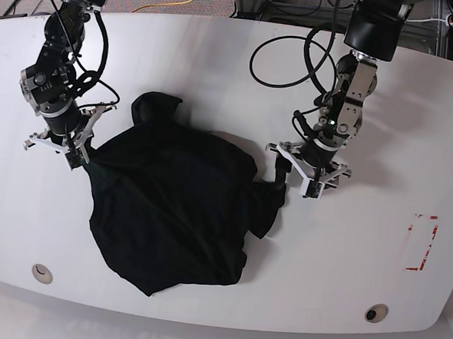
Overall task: Layout the t-shirt on the table in an organized manner, then fold the t-shirt properly
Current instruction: 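Reach the left gripper to the shirt's opposite edge and grasp it, then pull both held edges apart to spread the shirt across the table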
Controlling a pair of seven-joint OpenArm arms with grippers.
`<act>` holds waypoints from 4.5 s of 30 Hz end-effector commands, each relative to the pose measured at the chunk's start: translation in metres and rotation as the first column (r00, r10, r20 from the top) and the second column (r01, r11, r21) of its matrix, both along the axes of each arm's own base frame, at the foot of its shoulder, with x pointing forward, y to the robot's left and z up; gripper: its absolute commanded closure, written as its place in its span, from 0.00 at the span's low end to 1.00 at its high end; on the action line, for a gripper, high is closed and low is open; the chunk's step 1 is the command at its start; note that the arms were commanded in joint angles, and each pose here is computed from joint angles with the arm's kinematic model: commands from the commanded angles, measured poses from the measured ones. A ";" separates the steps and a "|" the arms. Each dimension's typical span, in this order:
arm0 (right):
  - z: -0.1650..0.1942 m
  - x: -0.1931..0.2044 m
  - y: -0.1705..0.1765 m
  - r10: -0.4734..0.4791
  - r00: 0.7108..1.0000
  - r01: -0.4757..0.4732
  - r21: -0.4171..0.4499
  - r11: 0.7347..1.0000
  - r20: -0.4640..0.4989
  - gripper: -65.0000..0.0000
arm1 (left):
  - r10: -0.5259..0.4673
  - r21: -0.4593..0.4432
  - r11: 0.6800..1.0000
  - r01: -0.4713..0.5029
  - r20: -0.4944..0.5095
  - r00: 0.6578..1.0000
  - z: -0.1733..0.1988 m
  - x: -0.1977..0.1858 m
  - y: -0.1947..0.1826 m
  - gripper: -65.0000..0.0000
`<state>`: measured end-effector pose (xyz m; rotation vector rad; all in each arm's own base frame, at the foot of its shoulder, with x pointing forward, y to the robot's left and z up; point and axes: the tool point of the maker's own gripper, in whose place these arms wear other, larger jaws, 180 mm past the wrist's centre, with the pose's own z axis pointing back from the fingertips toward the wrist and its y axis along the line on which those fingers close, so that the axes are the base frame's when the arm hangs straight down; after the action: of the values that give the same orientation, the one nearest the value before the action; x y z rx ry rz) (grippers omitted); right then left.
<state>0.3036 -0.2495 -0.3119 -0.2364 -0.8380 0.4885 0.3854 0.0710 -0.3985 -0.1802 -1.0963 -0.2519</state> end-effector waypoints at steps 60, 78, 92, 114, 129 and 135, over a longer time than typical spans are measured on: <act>0.018 0.003 -0.001 0.006 0.998 -0.006 -0.012 1.000 0.056 1.00 | -0.079 0.068 0.995 0.080 -0.009 0.997 -0.007 0.035 -0.022 0.69; 0.018 0.003 -0.001 0.004 0.998 -0.004 -0.014 1.000 0.056 1.00 | -0.057 0.092 0.994 0.062 -0.061 0.997 -0.025 0.036 -0.011 0.93; 0.021 0.004 -0.001 0.007 0.998 -0.006 -0.017 1.000 0.063 1.00 | -0.068 0.077 0.995 0.066 0.016 0.998 0.002 0.039 -0.011 1.00; 0.048 -0.010 -0.044 -0.162 0.974 0.165 -0.003 0.986 0.157 1.00 | 0.051 0.121 0.988 -0.094 0.316 0.947 0.119 0.003 0.095 1.00; 0.081 0.008 -0.066 -0.194 0.950 0.207 -0.026 0.978 0.245 1.00 | 0.065 0.139 0.980 -0.144 0.456 0.887 0.181 -0.008 0.119 1.00; 0.081 0.010 -0.066 -0.198 0.948 0.209 -0.018 0.978 0.248 1.00 | 0.108 0.159 0.970 -0.184 0.399 0.911 0.169 -0.010 0.136 1.00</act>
<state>0.3073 -0.3144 -0.2476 -0.4081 -0.9742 0.2826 0.3741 0.1975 -0.2400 0.1028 -1.4455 -0.2677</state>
